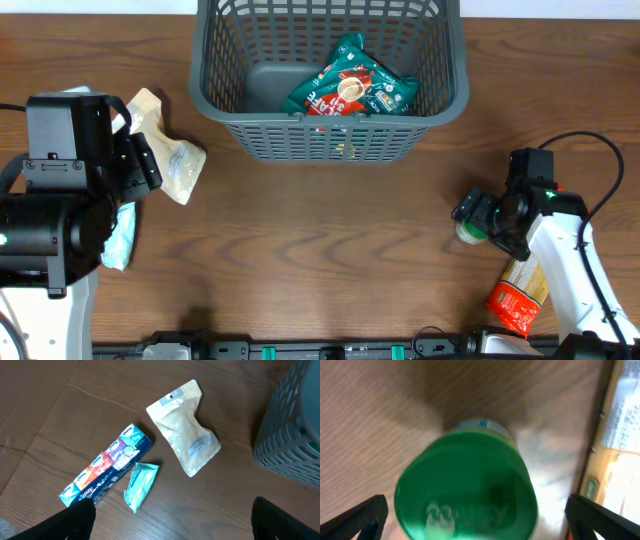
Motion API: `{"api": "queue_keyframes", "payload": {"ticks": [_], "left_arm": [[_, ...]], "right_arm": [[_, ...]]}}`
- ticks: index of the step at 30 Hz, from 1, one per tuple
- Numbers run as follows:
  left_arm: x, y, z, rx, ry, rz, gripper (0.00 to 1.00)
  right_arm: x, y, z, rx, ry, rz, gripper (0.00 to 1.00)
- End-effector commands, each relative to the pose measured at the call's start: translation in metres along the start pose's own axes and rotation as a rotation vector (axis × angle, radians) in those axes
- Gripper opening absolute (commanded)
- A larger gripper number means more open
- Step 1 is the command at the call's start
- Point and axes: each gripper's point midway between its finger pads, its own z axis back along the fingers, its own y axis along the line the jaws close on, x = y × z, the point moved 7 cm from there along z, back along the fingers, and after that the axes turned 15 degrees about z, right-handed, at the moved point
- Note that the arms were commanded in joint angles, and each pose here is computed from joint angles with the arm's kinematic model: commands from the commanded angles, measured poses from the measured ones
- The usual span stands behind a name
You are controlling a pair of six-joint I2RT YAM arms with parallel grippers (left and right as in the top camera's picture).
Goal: Pack container
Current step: 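Grasp the green-capped jar with the right gripper, then carry the jar into the basket with the right gripper and release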
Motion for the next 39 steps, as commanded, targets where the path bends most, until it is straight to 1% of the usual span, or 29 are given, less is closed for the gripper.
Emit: {"api": "queue_keyframes", "payload": {"ticks": [1,11,17,36,38,39], "left_arm": [[-0.001,0.001,-0.001,0.011,0.007,0.009,0.86],[-0.001,0.002,-0.001,0.013,0.011,0.007,0.86],[-0.001,0.002,-0.001,0.013,0.011,0.007,0.86],[-0.001,0.002,-0.001,0.013,0.010,0.007,0.86],[-0.001,0.002,-0.001,0.013,0.010,0.007,0.86],[-0.001,0.002,-0.001,0.013,0.010,0.007,0.86]], "right_arm": [[-0.001,-0.003,-0.007,0.000,-0.024,-0.026,0.99],[0.004,-0.002,-0.015,0.010,-0.077,-0.025,0.99],[0.008,-0.005,-0.015,-0.026,-0.102,-0.027,0.99],[0.007,-0.004,-0.052,-0.042,0.013,-0.024,0.99],[0.007,-0.003,-0.053,-0.031,0.019,-0.023,0.96],[0.006,-0.003,-0.053,-0.030,0.019,-0.023,0.90]]}}
